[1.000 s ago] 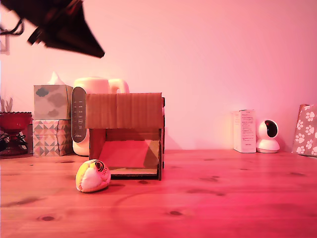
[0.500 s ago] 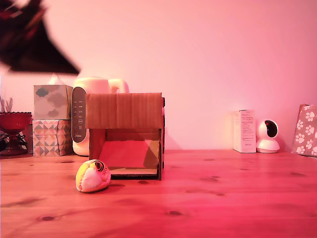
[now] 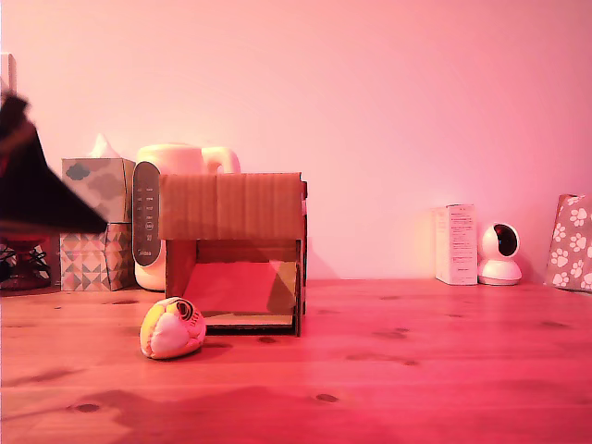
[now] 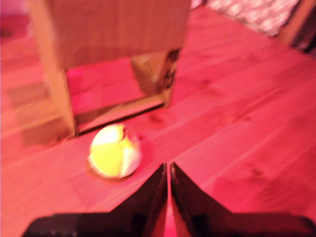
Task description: Drop the footbag into the cardboard dice tower
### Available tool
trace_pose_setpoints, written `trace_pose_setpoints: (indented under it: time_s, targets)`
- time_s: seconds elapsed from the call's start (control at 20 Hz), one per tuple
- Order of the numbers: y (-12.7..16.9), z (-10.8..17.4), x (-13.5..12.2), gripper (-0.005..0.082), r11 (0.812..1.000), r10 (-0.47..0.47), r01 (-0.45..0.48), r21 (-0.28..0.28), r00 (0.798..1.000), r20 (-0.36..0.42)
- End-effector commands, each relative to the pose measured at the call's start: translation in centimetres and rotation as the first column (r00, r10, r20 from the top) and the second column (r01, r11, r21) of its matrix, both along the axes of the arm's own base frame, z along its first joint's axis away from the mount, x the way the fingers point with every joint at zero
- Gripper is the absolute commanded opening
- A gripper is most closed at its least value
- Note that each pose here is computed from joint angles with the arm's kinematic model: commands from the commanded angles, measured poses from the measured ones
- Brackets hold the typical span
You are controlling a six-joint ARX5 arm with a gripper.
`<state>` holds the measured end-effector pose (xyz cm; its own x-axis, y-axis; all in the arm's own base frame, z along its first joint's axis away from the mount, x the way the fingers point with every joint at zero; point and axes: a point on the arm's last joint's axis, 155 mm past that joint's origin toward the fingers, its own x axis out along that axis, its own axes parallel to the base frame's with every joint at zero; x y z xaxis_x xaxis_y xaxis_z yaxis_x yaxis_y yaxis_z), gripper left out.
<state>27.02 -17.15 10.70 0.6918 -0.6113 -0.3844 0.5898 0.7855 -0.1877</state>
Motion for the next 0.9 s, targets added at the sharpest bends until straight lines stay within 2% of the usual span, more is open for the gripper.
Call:
trace_pose_setpoints:
  time_s: [0.0, 0.05, 0.15, 0.2, 0.55, 0.85]
  targets:
    - [0.0, -1.0, 0.1, 0.0045, 1.000, -0.003, 0.004, 0.019, 1.000, -0.012]
    - [-0.1, -1.4, 0.2, 0.0187, 1.000, -0.007, 0.008, 0.026, 1.000, -0.013]
    - [-0.2, -2.0, 0.6, 0.0640, 1.000, -0.007, 0.008, 0.030, 1.000, -0.020]
    - [-0.3, -2.2, 0.8, 0.0789, 0.999, -0.007, 0.007, 0.031, 1.000, -0.023]
    - [-0.3, -2.1, 3.0, 0.0776, 0.999, 0.039, -0.040, 0.026, 0.998, 0.042]
    - [-0.7, -3.6, 4.4, 0.0776, 0.999, 0.045, -0.046, 0.026, 0.998, 0.047]
